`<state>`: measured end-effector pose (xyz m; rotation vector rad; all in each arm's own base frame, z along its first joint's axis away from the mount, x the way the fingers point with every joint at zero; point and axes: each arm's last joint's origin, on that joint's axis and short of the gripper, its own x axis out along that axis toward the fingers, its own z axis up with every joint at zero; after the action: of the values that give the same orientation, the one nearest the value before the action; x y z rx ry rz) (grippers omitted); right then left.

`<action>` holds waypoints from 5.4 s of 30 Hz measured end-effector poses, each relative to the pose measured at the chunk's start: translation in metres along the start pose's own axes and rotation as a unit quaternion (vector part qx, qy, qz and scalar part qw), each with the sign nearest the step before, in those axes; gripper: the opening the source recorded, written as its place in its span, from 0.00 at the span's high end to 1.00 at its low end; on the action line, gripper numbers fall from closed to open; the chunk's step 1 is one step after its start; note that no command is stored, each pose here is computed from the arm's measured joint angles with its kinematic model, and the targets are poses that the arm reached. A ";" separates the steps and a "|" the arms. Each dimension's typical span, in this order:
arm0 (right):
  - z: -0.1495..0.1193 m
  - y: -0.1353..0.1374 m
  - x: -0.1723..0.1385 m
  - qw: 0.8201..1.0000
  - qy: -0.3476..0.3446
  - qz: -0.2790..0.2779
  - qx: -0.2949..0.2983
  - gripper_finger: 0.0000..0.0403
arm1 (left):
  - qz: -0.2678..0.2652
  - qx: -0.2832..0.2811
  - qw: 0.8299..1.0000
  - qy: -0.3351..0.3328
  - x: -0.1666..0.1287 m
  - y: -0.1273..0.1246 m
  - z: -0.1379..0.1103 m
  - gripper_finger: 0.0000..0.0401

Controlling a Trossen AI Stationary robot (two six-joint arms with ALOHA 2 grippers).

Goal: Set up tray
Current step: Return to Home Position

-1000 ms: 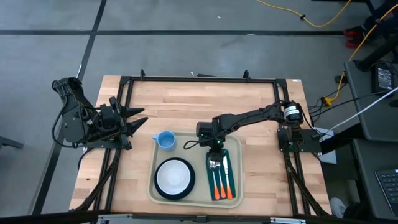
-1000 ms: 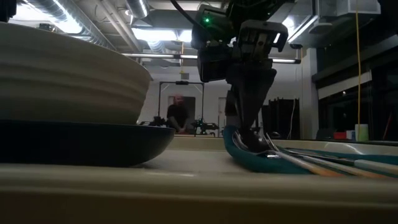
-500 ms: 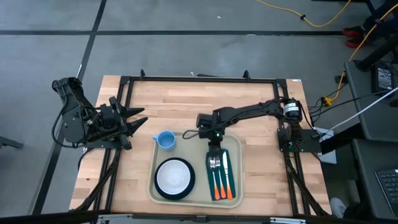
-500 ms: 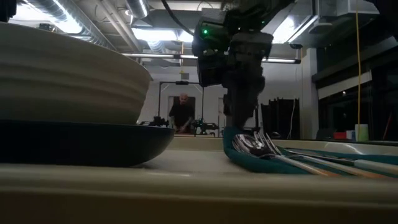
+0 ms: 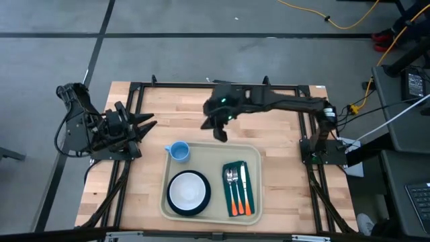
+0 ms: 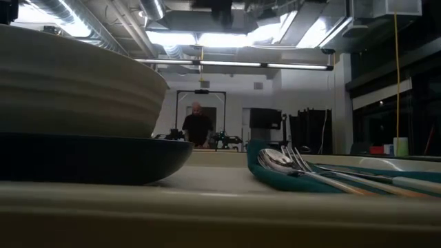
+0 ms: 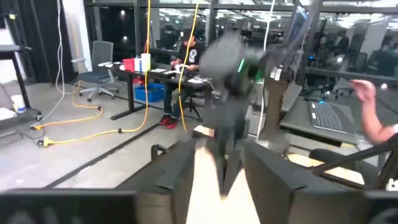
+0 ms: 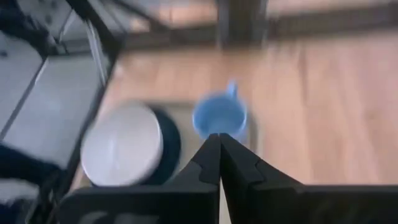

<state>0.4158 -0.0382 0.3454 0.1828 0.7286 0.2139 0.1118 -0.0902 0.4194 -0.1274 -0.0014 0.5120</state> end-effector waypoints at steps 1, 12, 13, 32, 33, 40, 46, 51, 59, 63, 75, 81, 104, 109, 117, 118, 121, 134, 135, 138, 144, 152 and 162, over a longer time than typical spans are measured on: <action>0.009 0.006 -0.013 1.000 -0.023 -0.006 -0.009 0.98 | 0.000 0.005 1.000 0.000 0.000 0.001 0.001 0.71; 0.027 0.063 -0.126 0.979 -0.176 -0.072 -0.076 0.99 | 0.009 0.031 0.999 0.013 -0.007 0.026 -0.021 1.00; 0.021 0.064 -0.129 0.978 -0.177 -0.079 -0.073 0.99 | 0.004 0.029 0.999 0.015 -0.009 0.029 -0.025 1.00; -0.159 0.053 -0.120 0.939 -0.339 -0.062 0.019 1.00 | -0.142 0.006 0.989 0.038 -0.027 0.089 -0.065 1.00; -0.162 0.053 -0.120 0.939 -0.336 -0.066 0.006 1.00 | -0.147 0.004 0.988 0.038 -0.027 0.094 -0.066 1.00; -0.167 0.053 -0.121 0.938 -0.335 -0.078 -0.030 0.99 | -0.205 -0.010 0.978 0.042 -0.025 0.123 -0.073 1.00; -0.168 0.053 -0.120 0.940 -0.333 -0.073 -0.016 0.98 | -0.310 -0.072 0.947 -0.040 -0.028 0.126 -0.055 1.00; -0.168 0.053 -0.120 0.940 -0.333 -0.072 -0.014 0.99 | -0.152 0.015 0.987 -0.057 -0.024 0.128 -0.052 1.00; -0.168 0.053 -0.120 0.942 -0.331 -0.060 -0.007 0.99 | -0.126 0.021 0.991 -0.030 -0.022 0.147 -0.073 1.00; -0.168 0.054 -0.120 0.943 -0.329 -0.056 -0.008 0.99 | -0.168 0.007 0.985 -0.043 -0.022 0.160 -0.070 1.00; -0.168 0.054 -0.120 0.944 -0.327 -0.042 0.003 0.99 | -0.128 0.003 0.991 -0.039 -0.022 0.156 -0.060 1.00; -0.168 0.054 -0.120 0.944 -0.327 -0.040 0.000 0.99 | -0.134 -0.016 0.991 -0.010 -0.022 0.144 -0.075 1.00; -0.166 0.056 -0.121 0.941 -0.338 -0.022 -0.009 0.99 | -0.540 -0.151 0.810 -0.172 -0.043 0.073 0.000 1.00; -0.165 0.057 -0.122 0.938 -0.346 -0.019 -0.010 0.99 | -0.522 -0.047 0.836 -0.163 -0.044 0.048 0.044 0.99; -0.164 0.058 -0.122 0.937 -0.349 -0.012 -0.015 0.99 | -0.275 0.192 0.934 -0.126 -0.028 0.011 0.070 0.99; -0.164 0.059 -0.122 0.937 -0.348 -0.011 -0.016 0.99 | -0.284 0.188 0.931 -0.133 -0.026 0.012 0.071 0.99; -0.164 0.061 -0.122 0.937 -0.347 -0.006 -0.021 0.99 | -0.329 0.148 0.919 -0.160 -0.020 0.022 0.078 0.99; -0.165 0.067 -0.121 0.937 -0.347 0.006 -0.025 0.99 | -0.283 0.138 0.943 -0.106 0.012 0.046 0.066 0.99; -0.165 0.067 -0.121 0.937 -0.347 0.006 -0.025 0.99 | -0.277 0.135 0.947 -0.097 0.013 0.049 0.063 0.99; -0.165 0.067 -0.121 0.937 -0.348 0.003 -0.033 0.99 | -0.275 0.117 0.952 -0.066 0.018 0.057 0.046 0.99; -0.165 0.067 -0.121 0.937 -0.348 0.003 -0.034 0.99 | -0.281 0.079 0.956 -0.035 0.024 0.066 -0.001 0.99; -0.166 0.065 -0.120 0.939 -0.342 -0.018 -0.028 0.99 | -0.226 0.052 0.972 -0.036 0.026 0.082 -0.056 0.99; -0.171 0.063 -0.112 0.951 -0.305 -0.030 -0.032 0.99 | -0.176 0.031 0.984 -0.017 0.021 0.096 -0.093 0.99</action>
<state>0.2113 0.0090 0.3068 0.1530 0.1096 0.1107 0.0864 -0.0083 0.3144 -0.0552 -0.0405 0.1600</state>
